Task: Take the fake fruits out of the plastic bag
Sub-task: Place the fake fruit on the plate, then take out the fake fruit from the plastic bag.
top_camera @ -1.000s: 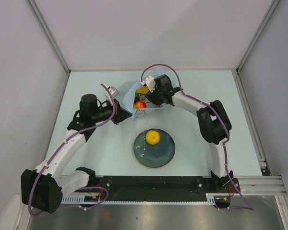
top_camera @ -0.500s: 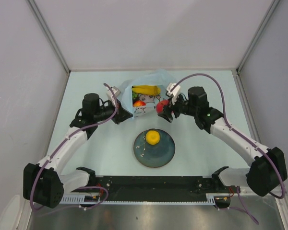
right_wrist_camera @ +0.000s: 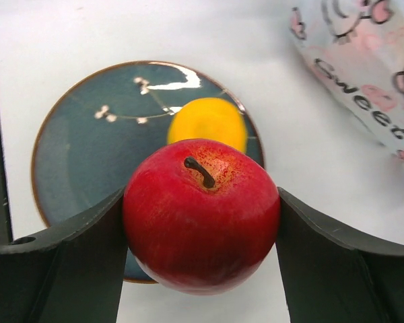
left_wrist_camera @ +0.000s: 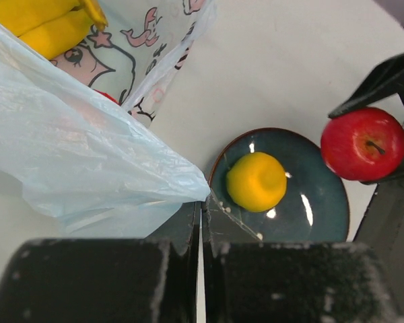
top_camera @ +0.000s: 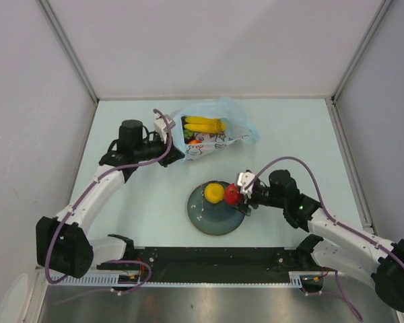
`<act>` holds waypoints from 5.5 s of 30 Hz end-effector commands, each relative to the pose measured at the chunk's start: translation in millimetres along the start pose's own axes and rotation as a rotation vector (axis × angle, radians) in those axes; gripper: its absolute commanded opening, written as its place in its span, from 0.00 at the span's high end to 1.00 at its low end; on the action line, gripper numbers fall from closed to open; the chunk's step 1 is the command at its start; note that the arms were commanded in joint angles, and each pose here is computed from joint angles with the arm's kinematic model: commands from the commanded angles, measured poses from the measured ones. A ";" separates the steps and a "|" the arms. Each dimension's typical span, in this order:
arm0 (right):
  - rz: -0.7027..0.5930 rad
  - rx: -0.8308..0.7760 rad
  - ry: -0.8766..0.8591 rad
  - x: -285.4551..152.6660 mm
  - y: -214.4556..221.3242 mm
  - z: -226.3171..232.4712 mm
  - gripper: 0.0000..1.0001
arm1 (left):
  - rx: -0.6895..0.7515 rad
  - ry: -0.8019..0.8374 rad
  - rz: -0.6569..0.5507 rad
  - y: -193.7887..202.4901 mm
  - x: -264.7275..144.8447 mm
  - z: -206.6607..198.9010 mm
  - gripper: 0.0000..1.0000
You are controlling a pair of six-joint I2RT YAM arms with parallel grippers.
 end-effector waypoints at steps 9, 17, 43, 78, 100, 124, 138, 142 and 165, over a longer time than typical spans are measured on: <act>-0.035 0.045 0.118 11.1 10.9 18.5 0.60 | 0.118 -0.061 0.033 -19.6 -4.3 9.8 1.00; 0.007 0.141 0.125 22.4 22.6 24.4 0.59 | 0.100 -0.050 -0.006 -28.5 0.8 10.4 1.00; 0.128 0.328 0.133 34.3 55.0 40.4 0.19 | 0.036 0.015 -0.045 -32.4 2.5 2.7 1.00; 0.046 0.455 0.030 30.9 -44.8 -9.5 0.09 | 0.015 0.042 -0.087 -41.1 -2.2 -6.6 1.00; 0.114 -0.079 -0.636 96.3 -30.1 -9.3 0.17 | 0.066 -0.009 -0.140 -27.1 -33.0 -13.4 1.00; -0.045 0.367 0.106 201.9 -36.8 -144.3 0.53 | 0.123 -0.121 -0.060 5.5 -73.9 -9.0 1.00; -0.024 0.295 0.298 236.5 -40.4 -140.4 0.50 | 0.221 -0.250 0.080 20.0 -110.6 -8.7 1.00; -0.023 0.327 0.427 239.1 -37.6 -165.4 0.50 | 0.214 -0.266 0.117 30.5 -113.6 -9.1 1.00; 0.210 0.338 0.398 262.3 14.6 -151.9 0.26 | 0.245 -0.227 0.084 23.2 -107.1 -6.5 1.00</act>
Point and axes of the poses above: each gripper's point midway between its finger pads, its own x axis out along the fingers, its own z axis along the line the jaws close on, y = z × x, the point moved 8 cm from there along -x, back along the fingers, and after that the axes turned 8 degrees about -x, right-handed, at the moved point
